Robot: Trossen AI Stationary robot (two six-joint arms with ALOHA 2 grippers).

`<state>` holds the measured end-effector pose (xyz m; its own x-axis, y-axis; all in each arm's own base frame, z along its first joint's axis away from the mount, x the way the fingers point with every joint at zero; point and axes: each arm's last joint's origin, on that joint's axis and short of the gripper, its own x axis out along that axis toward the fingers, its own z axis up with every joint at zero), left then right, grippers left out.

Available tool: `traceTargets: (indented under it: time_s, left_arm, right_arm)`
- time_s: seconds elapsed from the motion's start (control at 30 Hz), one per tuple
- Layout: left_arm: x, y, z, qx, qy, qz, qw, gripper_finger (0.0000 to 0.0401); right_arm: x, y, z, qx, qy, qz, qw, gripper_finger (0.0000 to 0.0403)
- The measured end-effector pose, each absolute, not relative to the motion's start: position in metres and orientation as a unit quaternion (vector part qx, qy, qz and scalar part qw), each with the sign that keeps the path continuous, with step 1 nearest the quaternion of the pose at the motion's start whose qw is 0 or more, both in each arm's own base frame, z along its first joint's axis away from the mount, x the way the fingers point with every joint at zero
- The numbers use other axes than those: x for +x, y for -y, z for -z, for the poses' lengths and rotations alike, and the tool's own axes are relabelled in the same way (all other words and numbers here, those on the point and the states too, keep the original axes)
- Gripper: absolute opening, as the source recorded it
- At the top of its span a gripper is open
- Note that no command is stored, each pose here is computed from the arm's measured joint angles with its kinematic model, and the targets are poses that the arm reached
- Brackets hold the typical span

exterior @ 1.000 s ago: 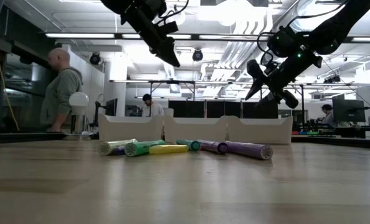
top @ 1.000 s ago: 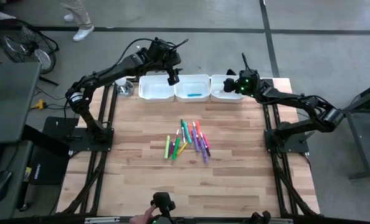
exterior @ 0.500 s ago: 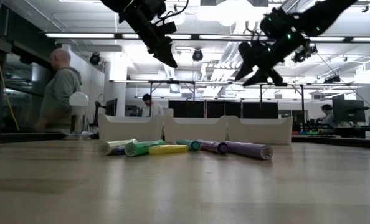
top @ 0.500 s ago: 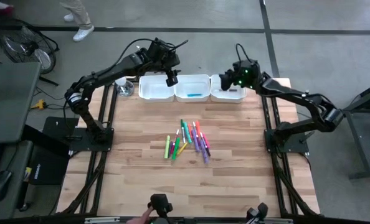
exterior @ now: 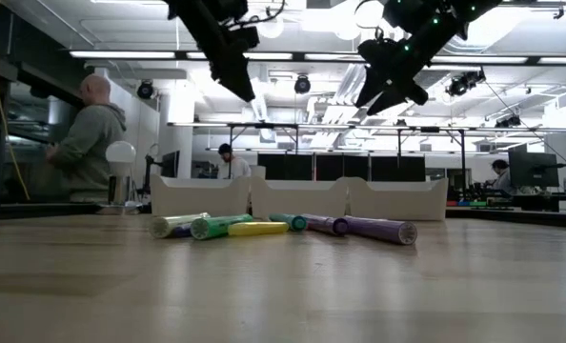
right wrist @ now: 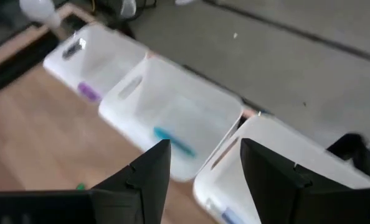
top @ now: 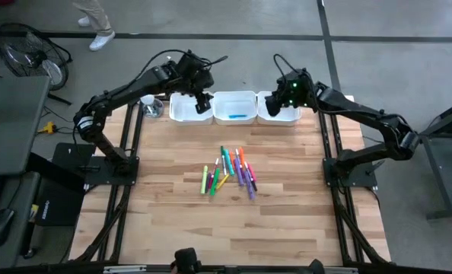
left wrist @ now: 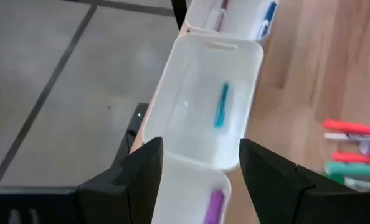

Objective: Pick & Place Markers
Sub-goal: Put the pink pen into the middle white bin

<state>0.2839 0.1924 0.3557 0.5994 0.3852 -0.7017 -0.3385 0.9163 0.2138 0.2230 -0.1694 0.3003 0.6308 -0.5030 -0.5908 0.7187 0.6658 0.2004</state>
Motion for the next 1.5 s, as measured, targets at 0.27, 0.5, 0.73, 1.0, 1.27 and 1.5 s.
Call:
traceTargets:
  time_s: [0.27,0.5,0.73,1.0,1.27,1.5]
  left_arm:
    - [0.287,-0.163,-0.352,-0.005,-0.443,-0.17,0.88,0.0207]
    - [0.301,-0.126,-0.342,-0.03,-0.468,-0.137,0.872,0.0207]
    - [0.297,-0.077,-0.31,-0.056,-0.477,-0.124,0.868,0.0207]
    - [0.25,-0.042,-0.287,-0.113,-0.408,-0.146,0.894,0.0207]
    - [0.199,-0.028,-0.288,-0.14,-0.34,-0.167,0.915,0.0207]
    - [0.175,-0.024,-0.301,-0.142,-0.29,-0.16,0.933,0.0207]
  right_arm:
    - [0.241,0.135,-0.294,0.199,-0.294,0.32,0.878,0.0183]
    - [0.253,0.106,-0.292,0.207,-0.307,0.292,0.882,0.0183]
    - [0.257,0.08,-0.287,0.171,-0.35,0.283,0.876,0.0183]
    - [0.264,0.063,-0.273,0.217,-0.383,0.281,0.853,0.0183]
    - [0.299,0.042,-0.23,0.27,-0.436,0.252,0.821,0.0183]
    - [0.316,0.033,-0.194,0.367,-0.478,0.248,0.758,0.0183]
